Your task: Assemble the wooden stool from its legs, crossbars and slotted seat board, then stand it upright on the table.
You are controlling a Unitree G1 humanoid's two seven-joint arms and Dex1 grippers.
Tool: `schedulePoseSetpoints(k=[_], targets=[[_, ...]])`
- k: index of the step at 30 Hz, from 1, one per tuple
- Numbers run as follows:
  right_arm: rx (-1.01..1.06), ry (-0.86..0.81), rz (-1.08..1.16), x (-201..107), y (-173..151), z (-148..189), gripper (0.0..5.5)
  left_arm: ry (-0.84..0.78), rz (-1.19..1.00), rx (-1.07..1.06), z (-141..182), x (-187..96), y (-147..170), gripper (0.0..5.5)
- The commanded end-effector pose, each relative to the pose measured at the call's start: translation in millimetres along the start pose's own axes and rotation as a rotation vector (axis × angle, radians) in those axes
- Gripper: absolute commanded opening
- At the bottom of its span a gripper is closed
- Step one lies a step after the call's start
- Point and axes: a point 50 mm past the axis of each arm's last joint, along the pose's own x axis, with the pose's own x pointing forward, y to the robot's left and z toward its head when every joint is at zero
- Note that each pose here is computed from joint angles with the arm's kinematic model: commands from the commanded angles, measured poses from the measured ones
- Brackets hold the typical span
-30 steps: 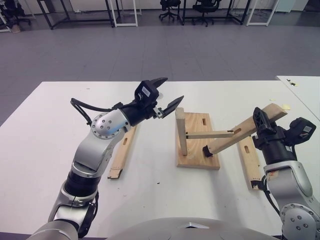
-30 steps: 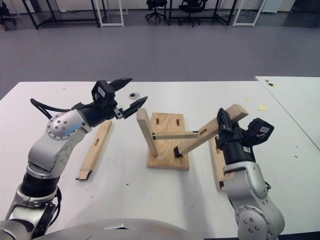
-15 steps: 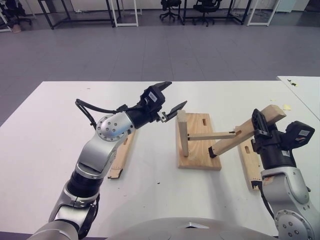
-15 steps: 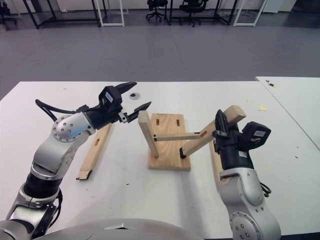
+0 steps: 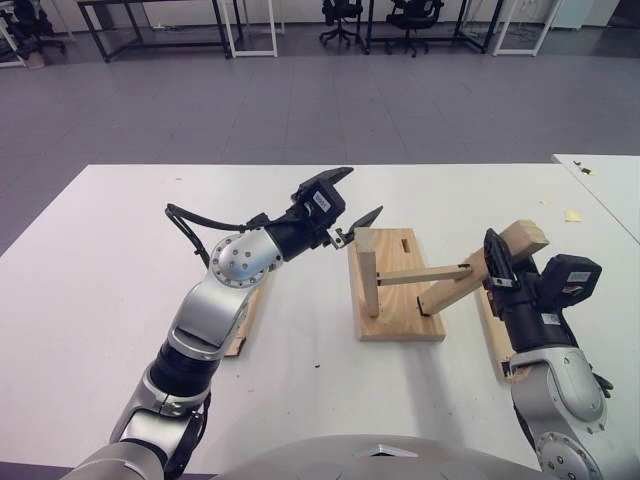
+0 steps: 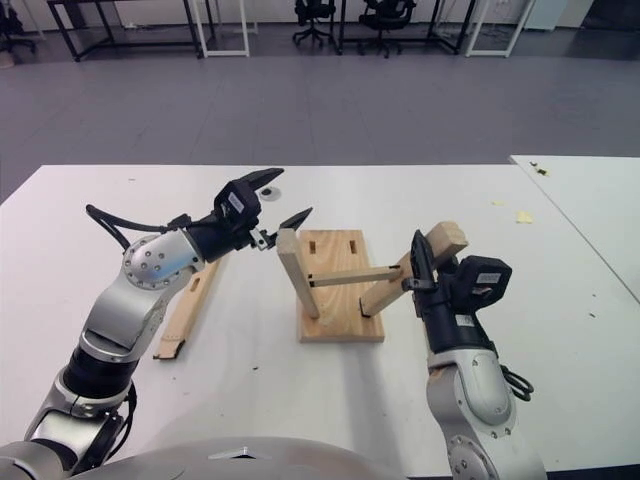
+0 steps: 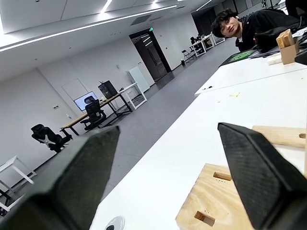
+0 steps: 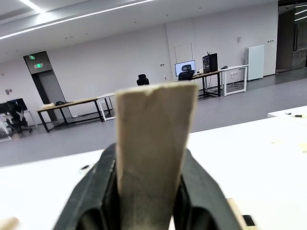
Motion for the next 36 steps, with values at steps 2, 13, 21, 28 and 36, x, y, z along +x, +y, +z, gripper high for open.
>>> schedulePoseSetpoints(k=[2,13,21,28,36], targets=[[-0.056,0.253,0.111,5,-1,-23,2.22,0.008,0.033,0.027,-5,5,-4,3.76],[-0.143,0.033,0.382,21,4,31,2.60,-0.018,0.365,0.082,1,1,34,3.76],[-0.166,-0.092,0.562,17,8,76,2.60,0.187,0.677,0.011,-5,-90,57,3.76],[0.036,-0.267,0.365,44,-24,138,2.60,0.185,0.620,-0.310,5,-82,17,3.76],[-0.025,0.086,0.154,23,-15,54,2.60,0.343,0.596,-0.412,1,-75,-7,3.76]])
